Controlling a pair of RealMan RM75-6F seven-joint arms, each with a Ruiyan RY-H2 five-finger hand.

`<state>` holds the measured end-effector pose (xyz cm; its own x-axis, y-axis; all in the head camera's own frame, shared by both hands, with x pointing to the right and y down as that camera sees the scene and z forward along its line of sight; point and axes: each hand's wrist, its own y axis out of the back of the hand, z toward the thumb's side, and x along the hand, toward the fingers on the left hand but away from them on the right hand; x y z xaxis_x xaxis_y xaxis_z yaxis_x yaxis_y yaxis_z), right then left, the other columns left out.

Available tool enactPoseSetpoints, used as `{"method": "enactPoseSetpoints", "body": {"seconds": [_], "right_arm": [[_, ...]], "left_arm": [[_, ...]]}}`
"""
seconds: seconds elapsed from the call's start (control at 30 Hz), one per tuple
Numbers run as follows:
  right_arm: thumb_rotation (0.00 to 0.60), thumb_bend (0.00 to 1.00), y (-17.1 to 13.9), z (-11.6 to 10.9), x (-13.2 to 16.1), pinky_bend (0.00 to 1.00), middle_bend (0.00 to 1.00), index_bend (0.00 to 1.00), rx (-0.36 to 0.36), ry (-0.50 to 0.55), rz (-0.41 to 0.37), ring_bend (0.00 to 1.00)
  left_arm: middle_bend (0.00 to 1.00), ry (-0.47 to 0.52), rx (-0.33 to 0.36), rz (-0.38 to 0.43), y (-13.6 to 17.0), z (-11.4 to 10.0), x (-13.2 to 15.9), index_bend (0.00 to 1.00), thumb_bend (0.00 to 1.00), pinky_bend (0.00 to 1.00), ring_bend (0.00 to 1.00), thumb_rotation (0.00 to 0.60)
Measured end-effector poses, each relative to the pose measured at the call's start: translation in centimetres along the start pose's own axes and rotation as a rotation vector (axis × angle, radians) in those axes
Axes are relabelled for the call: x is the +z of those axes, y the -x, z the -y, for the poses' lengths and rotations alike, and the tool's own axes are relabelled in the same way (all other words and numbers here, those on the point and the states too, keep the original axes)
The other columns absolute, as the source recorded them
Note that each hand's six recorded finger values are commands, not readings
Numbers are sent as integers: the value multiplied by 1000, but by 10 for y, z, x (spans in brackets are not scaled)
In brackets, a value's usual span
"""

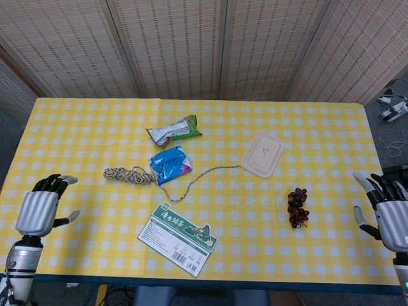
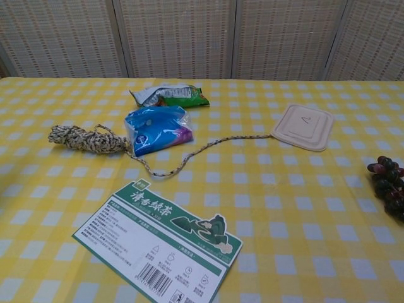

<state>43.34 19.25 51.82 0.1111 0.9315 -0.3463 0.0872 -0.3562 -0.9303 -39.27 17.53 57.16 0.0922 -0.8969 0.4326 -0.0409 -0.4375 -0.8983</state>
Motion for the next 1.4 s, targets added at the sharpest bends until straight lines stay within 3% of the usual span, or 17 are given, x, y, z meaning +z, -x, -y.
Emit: {"method": "enactPoseSetpoints", "body": {"seconds": [0.27,0.53,1.03,1.4], "right_arm": [[600,449,-1,-2,-1,103,225,112,2,-9,9,116],[600,449,-2,-2,-5,103,225,112,3,-15,22,116],[600,449,-5,-1,-12,103,225,112,8,-14,41,116],[600,449,-7,0,-18,103,225,112,14,-13,57,119]], "left_arm": [[281,-35,-100,77,-57,27,18,324,161,216,205,600],[282,-107,-174,84,-104,57,31,320,161,216,206,600],[296,-229,-266,49,-143,99,56,363,161,216,209,600],[330,-277,-279,4,-160,117,64,417,160,216,240,600]]}}
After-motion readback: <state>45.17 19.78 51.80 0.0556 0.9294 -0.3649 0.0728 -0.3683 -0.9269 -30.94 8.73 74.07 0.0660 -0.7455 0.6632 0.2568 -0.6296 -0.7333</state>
